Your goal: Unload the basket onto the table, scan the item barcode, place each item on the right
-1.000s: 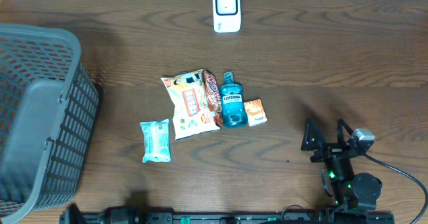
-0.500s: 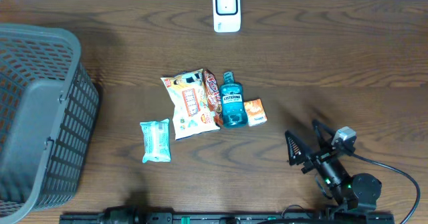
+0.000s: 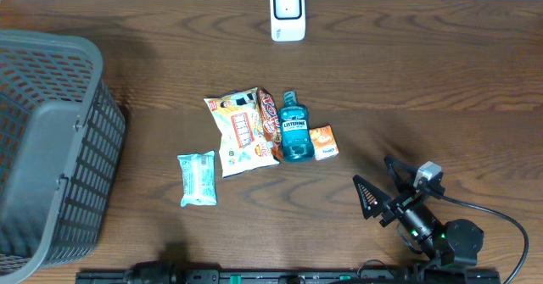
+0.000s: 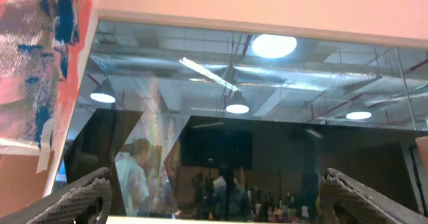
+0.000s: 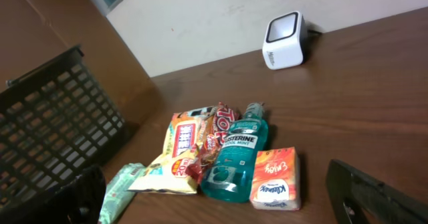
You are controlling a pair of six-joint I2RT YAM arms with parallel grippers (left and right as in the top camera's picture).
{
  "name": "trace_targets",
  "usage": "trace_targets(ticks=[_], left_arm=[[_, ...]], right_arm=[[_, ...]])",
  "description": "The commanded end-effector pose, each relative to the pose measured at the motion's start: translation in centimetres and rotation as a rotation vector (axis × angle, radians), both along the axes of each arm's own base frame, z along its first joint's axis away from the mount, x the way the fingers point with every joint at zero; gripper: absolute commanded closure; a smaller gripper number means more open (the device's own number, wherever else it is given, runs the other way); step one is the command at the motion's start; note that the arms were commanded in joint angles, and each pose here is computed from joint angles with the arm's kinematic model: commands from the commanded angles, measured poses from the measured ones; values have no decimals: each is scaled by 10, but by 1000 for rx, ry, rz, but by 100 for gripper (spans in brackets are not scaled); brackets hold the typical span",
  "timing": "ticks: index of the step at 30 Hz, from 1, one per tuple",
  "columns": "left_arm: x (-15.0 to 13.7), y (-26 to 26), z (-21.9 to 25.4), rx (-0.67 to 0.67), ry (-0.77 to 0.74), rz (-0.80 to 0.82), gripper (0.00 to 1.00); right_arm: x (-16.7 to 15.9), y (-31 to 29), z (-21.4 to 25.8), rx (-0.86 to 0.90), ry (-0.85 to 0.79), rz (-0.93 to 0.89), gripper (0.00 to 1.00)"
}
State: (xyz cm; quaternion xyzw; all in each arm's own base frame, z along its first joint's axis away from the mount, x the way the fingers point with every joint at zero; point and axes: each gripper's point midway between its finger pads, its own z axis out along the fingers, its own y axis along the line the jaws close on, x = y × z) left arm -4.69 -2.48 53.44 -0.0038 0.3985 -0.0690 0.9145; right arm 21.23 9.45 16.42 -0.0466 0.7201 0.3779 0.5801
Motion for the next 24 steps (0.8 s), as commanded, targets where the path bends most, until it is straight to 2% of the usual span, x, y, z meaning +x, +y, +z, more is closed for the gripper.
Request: trace_targets(ticks=[1, 6, 10, 15, 24], left_arm=[[4, 4, -2, -18, 9, 10, 2], [22, 6, -10, -24, 48, 11, 2], [49, 9, -22, -30, 92, 12, 2], [108, 12, -61, -90, 224, -44, 2], [178, -27, -133, 40, 400, -270, 2]], right_arm=[[-3, 4, 0, 32, 23, 25, 1], [-3, 3, 0, 31, 22, 23, 1], [0, 0, 1, 29, 15, -1, 1], [2, -3, 0, 26, 18, -22, 1], [9, -9, -1, 27, 61, -66, 1]])
